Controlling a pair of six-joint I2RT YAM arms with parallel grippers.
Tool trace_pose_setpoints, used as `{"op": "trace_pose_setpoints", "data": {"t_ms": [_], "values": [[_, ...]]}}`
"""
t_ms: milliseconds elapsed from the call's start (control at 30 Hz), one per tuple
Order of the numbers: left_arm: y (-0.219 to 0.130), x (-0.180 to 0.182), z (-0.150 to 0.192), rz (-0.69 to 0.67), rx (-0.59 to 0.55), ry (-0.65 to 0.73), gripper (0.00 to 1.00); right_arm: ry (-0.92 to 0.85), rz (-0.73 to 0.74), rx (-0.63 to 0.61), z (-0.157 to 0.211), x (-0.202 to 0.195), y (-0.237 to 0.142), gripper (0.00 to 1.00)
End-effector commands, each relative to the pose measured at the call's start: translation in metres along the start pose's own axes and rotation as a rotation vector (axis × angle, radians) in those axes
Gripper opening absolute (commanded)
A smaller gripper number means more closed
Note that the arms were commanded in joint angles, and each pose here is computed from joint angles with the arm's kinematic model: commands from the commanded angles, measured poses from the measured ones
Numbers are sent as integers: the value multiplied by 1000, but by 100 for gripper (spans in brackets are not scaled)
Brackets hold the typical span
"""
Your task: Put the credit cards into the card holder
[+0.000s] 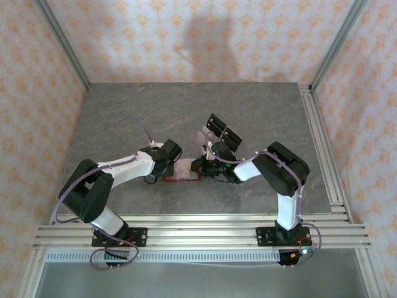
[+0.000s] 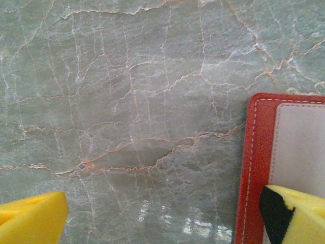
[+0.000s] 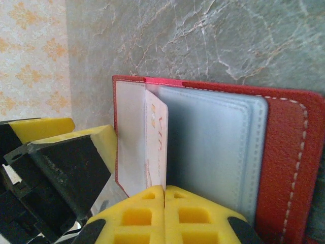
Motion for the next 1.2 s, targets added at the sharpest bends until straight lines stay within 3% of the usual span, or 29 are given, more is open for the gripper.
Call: {"op": "trace_pose_setpoints", "data": {"t_ms": [0, 533, 1167], "values": [[5, 7, 3, -51, 3, -4, 98, -26, 48, -3, -3, -3, -3, 0], [11, 2, 9, -33, 33, -4, 96, -60, 49, -25, -11, 4, -13, 0], [14, 0, 12, -29, 42, -3, 96, -67, 13, 36, -3, 8, 3, 0]]}}
Point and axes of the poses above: each hand's point on the last joint's axis, 136 mm out from that joint toward the fingers, its own y axis out along the fingers, its own x axis along the line the jaws close on, z = x × y, the point moved 4 cm from there along -y, back along the fingers, and after that the axes turned 15 degrees about -y, right-handed, at the moved point
